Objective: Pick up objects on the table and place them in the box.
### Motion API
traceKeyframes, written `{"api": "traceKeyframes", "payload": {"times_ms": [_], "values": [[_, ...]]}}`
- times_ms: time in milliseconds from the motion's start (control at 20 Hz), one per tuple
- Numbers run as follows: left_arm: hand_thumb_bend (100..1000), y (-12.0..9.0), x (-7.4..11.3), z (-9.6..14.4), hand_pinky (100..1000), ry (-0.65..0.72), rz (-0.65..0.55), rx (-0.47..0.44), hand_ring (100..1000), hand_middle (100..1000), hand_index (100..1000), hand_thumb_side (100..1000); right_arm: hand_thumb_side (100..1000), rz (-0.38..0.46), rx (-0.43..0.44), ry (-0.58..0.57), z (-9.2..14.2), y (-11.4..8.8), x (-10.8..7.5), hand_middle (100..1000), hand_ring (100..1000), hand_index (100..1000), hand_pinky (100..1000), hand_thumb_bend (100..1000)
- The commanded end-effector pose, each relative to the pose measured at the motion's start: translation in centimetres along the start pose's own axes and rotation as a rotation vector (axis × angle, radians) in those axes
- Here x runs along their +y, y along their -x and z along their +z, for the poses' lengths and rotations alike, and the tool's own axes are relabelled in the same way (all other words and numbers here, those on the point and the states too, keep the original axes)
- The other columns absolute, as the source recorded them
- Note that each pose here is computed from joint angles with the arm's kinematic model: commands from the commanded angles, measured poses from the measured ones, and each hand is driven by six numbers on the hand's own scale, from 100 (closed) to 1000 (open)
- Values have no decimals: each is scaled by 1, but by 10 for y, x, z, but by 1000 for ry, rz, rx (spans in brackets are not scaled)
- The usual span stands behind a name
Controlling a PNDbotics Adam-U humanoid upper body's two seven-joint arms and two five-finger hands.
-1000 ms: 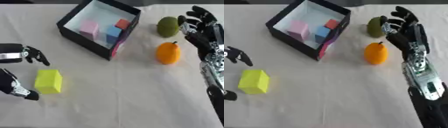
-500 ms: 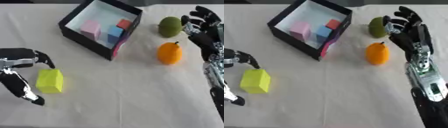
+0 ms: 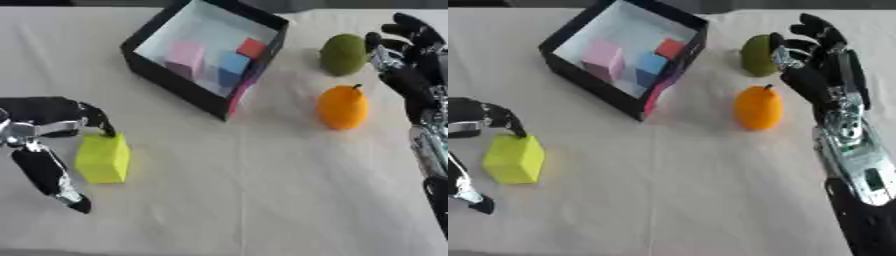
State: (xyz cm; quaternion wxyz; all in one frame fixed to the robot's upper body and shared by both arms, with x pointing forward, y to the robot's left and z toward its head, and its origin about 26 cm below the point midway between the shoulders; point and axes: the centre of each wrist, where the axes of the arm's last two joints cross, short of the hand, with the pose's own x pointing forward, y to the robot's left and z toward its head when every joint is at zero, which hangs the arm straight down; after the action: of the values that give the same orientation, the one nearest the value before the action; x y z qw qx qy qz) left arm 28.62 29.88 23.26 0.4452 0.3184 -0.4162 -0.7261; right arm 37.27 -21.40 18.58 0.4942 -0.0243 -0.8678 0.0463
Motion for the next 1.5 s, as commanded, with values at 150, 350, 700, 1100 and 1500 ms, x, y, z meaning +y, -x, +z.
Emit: {"api": "traceKeyframes", "payload": {"times_ms": [150,350,700,1100,1500], "values": [[821,4,19,10,857,-118,-9,-20,880,799,841,368,248,21,-33,-8,-4,-9,-4,754,760,844,799,356],[836,5,18,11,872,-110,-11,7,892,812,858,377,248,22,-34,-10,-4,-9,-4,754,759,844,799,354],[861,-3,10,3,890,-14,-12,65,912,834,869,373,250,17,-37,-10,-5,-10,-2,754,760,844,799,352],[857,-13,12,-4,885,-6,-63,70,906,823,863,347,251,16,-35,-16,-5,-10,-2,754,759,844,799,349],[799,-13,6,-5,845,42,-38,102,867,791,854,319,251,18,-30,-15,-5,-9,-2,754,759,843,799,348]]}}
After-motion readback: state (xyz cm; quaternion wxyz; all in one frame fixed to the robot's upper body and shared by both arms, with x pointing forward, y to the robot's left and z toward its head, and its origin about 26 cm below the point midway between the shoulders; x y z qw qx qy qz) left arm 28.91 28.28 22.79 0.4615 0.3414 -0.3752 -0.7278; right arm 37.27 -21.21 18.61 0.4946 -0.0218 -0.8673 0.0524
